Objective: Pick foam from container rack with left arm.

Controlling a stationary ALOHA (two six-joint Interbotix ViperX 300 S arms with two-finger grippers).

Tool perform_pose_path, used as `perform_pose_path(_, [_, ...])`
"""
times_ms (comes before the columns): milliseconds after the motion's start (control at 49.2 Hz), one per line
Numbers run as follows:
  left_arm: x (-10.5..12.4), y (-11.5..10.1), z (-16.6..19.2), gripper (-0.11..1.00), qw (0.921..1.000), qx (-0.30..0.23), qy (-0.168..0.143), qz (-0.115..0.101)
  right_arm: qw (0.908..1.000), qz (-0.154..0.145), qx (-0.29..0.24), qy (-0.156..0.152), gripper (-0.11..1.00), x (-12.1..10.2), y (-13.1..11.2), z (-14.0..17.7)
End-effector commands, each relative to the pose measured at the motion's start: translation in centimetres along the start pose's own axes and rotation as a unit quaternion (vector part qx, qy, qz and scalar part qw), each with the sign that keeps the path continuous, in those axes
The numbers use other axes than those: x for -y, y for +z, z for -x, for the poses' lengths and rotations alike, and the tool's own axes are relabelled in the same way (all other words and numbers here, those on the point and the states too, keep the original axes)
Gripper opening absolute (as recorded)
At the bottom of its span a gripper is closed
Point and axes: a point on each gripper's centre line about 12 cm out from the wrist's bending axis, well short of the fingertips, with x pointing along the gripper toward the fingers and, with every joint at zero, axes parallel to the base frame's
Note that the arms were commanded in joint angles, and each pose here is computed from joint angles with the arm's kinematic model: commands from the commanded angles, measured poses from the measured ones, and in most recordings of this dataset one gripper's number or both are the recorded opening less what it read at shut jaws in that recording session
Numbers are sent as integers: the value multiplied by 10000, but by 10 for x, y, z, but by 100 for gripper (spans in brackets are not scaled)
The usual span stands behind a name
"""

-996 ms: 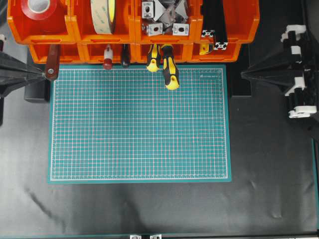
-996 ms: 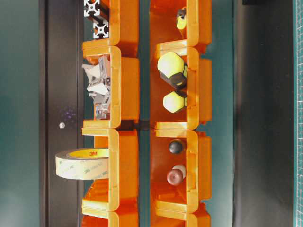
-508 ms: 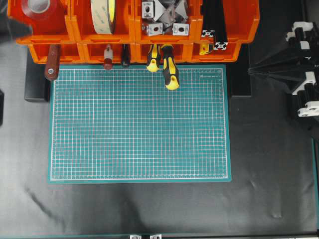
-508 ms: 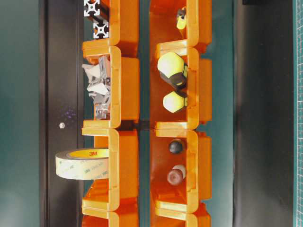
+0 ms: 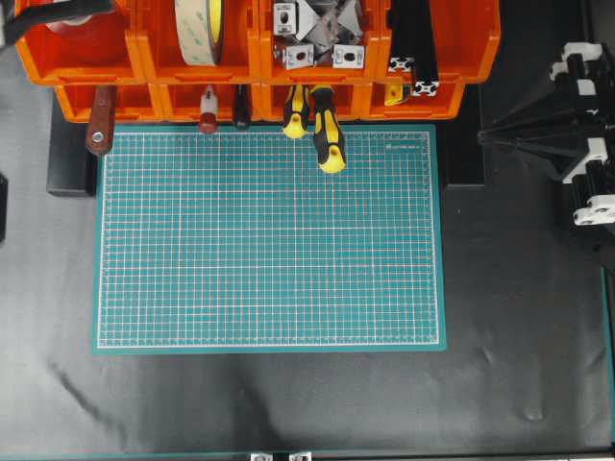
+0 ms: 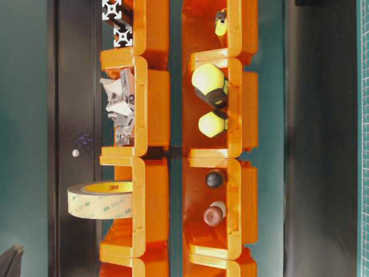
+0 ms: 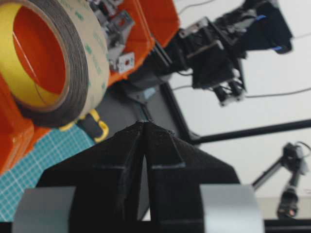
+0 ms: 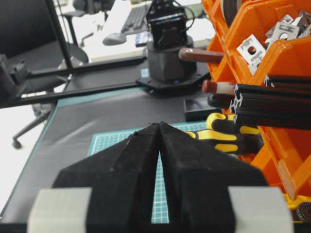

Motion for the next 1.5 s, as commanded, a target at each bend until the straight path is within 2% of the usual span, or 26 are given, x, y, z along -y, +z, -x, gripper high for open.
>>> perform_pose_path(0, [8, 7, -4, 0, 10000, 15, 79, -29, 9998, 15, 188, 41, 0, -2, 13, -2])
perform_pose_path(102, [4, 6, -17, 2, 9992, -121, 372, -55, 9997, 61, 216, 60, 0, -3, 14, -1])
perform_pose_path(244, [7, 11, -26, 14, 9987, -110, 426, -269, 9997, 70, 194, 112, 0, -5, 12, 0])
perform_pose_path(325, [8, 13, -28, 33, 9980, -109, 456, -421, 9997, 72, 156, 161, 0, -7, 9, 0])
perform_pose_path(427, [9, 16, -29, 64, 9981, -85, 489, -360, 9996, 74, 145, 245, 0, -10, 8, 0])
perform_pose_path(508, [5, 22, -29, 83, 9980, -20, 599, -180, 9994, 75, 137, 305, 0, -12, 8, 0])
perform_pose_path(569, [2, 24, -29, 90, 9976, -15, 695, -31, 9993, 83, 126, 328, 0, -13, 7, 0])
perform_pose_path(691, [-1, 24, -34, 89, 9962, -66, 864, 92, 9993, 91, 131, 352, 0, -14, 8, 0])
perform_pose_path(935, [0, 34, -46, 89, 9943, 35, 957, 466, 9992, 85, 97, 371, 0, -14, 5, 1])
perform_pose_path(1321, [-8, 32, -78, 89, 9911, -107, 1225, 507, 9990, 75, 25, 447, 0, -17, 1, 1])
perform_pose_path(1483, [-6, 32, -85, 88, 9914, -108, 1207, 502, 9988, 83, 37, 471, 0, -18, 1, 1])
